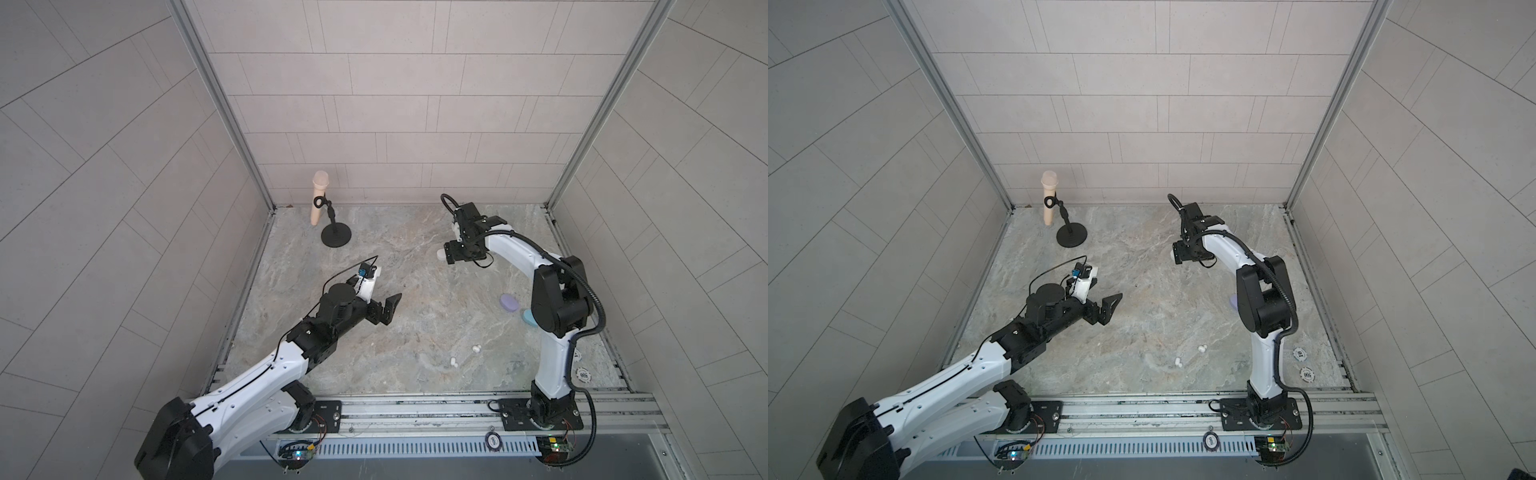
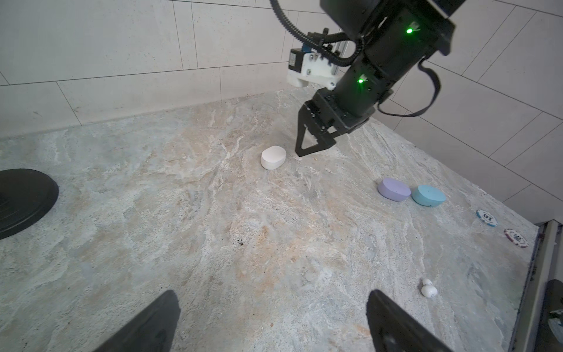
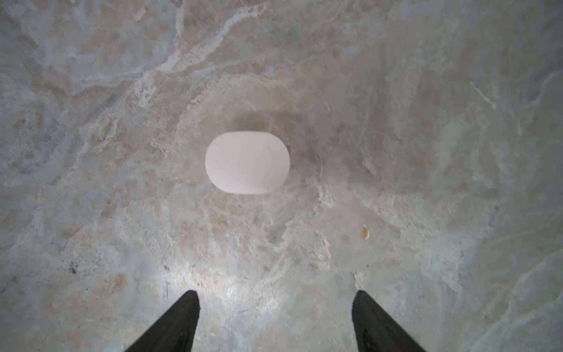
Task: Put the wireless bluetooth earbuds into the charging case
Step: 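Move the right gripper to the white earbud case and grasp it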
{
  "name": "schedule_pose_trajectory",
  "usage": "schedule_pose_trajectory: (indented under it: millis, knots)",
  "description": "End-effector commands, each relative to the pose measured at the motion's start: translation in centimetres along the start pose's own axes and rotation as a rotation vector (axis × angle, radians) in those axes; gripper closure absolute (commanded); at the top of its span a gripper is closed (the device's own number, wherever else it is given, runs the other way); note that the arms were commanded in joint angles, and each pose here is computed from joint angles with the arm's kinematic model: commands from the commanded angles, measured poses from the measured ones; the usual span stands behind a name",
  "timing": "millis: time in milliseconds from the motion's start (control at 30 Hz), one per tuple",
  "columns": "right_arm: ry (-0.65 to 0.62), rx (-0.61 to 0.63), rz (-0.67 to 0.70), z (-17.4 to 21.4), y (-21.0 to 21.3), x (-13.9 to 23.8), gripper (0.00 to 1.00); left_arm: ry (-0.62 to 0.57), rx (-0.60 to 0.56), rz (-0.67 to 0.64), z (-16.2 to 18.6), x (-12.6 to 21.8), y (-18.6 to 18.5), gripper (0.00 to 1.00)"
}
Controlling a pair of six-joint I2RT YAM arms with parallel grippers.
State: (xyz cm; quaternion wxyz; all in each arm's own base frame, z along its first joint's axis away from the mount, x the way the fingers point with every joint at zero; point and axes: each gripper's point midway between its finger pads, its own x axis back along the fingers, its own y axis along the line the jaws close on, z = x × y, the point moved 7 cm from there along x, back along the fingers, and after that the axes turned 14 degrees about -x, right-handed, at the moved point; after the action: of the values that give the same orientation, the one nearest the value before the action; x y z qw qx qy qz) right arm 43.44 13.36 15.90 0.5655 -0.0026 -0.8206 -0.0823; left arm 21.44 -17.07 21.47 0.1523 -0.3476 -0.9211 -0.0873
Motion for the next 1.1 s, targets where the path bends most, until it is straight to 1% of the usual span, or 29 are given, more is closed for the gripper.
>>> schedule_pose_trajectory:
  millis: [0,233,533,700,933,1067]
  knots:
    - [0.026,0.054,0.040,-1.0,0.5,-0.6,0.17,0.003,0.042,0.031,0.4,-0.2,-0.2,0.00]
    - [0.062,0.071,0.048,-2.9,1.8,-3.5,0.16,0.005,0.102,0.039,1.0,-0.7,0.2,0.00]
    - [0.092,0.094,0.060,-3.4,2.5,-5.7,0.17,0.023,0.120,0.040,1.3,-1.3,0.9,0.00]
    - [0.111,0.093,0.056,-3.3,2.7,-6.5,0.18,0.031,0.121,0.037,1.5,-1.4,1.0,0.00]
    - [0.120,0.087,0.060,-3.1,2.7,-7.0,0.26,0.036,0.124,0.032,1.5,-1.5,1.1,0.00]
    - [0.120,0.081,0.064,-3.0,2.6,-7.0,0.33,0.034,0.126,0.029,1.5,-1.5,1.2,0.00]
